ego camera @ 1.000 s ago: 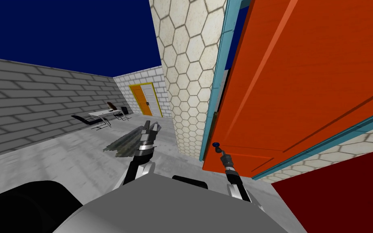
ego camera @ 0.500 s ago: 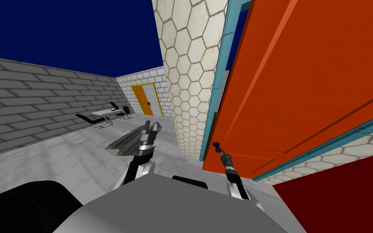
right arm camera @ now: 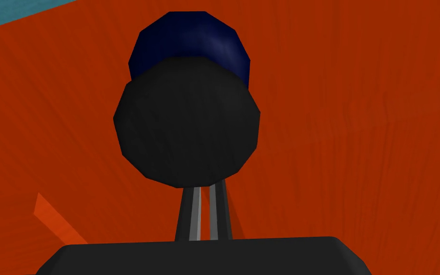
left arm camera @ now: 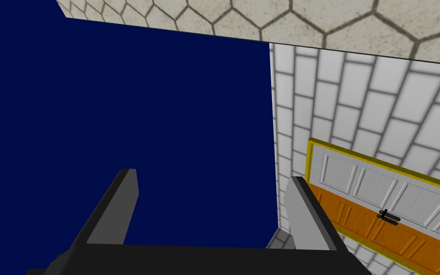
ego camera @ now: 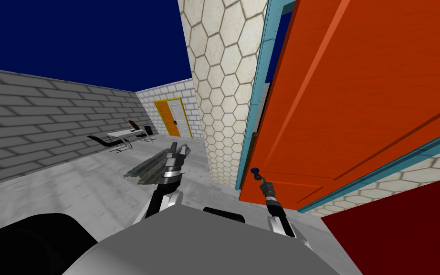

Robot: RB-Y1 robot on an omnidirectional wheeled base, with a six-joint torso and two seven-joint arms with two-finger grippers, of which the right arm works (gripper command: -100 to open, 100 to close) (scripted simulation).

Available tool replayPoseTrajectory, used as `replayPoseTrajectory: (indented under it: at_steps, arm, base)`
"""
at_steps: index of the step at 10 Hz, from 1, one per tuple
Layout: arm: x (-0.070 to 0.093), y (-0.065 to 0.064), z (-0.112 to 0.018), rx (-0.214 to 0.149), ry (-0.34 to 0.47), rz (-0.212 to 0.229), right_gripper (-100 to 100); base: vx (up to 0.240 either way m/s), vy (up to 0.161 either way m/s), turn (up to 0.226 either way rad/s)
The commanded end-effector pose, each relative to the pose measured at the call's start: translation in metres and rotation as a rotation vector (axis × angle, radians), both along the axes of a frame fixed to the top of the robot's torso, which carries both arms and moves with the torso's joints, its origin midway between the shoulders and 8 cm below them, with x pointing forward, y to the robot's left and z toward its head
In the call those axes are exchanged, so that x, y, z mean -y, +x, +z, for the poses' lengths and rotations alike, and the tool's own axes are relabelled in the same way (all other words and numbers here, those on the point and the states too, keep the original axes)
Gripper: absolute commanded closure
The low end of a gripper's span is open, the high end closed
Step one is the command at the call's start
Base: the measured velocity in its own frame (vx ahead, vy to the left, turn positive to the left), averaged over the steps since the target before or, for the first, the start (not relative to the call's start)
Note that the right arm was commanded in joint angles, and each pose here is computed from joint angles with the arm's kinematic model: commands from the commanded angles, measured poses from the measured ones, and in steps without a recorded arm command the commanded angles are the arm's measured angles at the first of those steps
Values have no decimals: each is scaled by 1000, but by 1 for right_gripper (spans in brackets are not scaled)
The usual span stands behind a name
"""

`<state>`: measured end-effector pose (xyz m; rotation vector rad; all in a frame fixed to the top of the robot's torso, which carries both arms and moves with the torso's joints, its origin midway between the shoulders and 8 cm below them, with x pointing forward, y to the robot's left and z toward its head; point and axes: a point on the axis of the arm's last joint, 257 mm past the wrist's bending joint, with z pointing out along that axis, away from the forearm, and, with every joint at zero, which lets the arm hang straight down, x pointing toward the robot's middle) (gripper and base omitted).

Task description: Pull the door open

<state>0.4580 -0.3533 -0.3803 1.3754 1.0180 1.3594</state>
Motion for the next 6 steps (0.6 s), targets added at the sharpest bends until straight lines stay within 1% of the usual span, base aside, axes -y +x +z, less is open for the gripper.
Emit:
replayPoseTrajectory:
  at_steps: [1, 3, 4, 6]
  arm:
    - [-33, 7, 3, 20, 21, 45, 100]
    - [-33, 7, 3, 20, 21, 45, 100]
    - [-3, 3, -1, 9, 47, -1, -100]
    - [-4, 3, -1, 12, 107, -2, -100]
  base:
    - [-3, -8, -1]
    - [-16, -15, 6]
    - [-15, -29, -19]
    - [-39, -24, 12]
